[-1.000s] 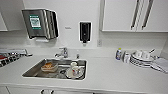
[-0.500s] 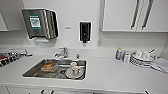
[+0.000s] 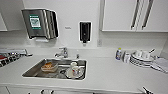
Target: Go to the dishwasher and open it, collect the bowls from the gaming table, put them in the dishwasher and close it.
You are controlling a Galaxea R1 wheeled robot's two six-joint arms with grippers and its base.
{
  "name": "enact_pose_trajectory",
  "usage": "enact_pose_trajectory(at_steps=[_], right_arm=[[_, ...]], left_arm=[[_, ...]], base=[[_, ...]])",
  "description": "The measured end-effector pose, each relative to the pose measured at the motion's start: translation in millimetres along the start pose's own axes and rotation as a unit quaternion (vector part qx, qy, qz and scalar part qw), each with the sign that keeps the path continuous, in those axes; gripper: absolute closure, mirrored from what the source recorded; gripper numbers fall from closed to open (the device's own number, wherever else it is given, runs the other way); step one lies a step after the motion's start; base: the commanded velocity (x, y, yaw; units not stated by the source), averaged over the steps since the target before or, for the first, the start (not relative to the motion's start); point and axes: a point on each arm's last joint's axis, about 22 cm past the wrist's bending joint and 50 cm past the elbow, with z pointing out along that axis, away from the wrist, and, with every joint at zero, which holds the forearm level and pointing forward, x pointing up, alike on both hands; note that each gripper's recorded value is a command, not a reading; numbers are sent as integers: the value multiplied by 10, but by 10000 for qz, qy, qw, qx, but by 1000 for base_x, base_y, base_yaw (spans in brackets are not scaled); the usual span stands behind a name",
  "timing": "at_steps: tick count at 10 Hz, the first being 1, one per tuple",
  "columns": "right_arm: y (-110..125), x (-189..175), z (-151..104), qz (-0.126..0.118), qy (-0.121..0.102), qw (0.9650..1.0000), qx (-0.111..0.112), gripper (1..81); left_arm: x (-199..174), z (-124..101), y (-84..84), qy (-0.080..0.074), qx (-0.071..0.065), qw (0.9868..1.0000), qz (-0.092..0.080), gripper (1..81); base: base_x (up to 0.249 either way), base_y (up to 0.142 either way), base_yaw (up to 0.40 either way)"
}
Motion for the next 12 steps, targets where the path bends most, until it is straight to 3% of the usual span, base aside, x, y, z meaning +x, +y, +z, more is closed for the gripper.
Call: enact_pose_trajectory(at_steps=[2, 5, 9, 12], right_arm=[[-80, 124, -27, 236, 112, 9996, 46, 10], [-75, 140, 62, 280, 101, 9996, 12, 10], [281, 97, 374, 489, 67, 9984, -262, 10], [303, 158, 421, 520, 159, 9983, -215, 10]], left_arm=[[1, -1, 10, 1, -8, 10000, 8, 10], [4, -5, 82, 5, -64, 10000, 68, 10], [-2, -15, 73, 2, -45, 10000, 66, 10], [-3, -15, 74, 2, -45, 10000, 68, 10]], base=[[0, 0, 0], [0, 0, 0], [0, 0, 0], [0, 0, 0]])
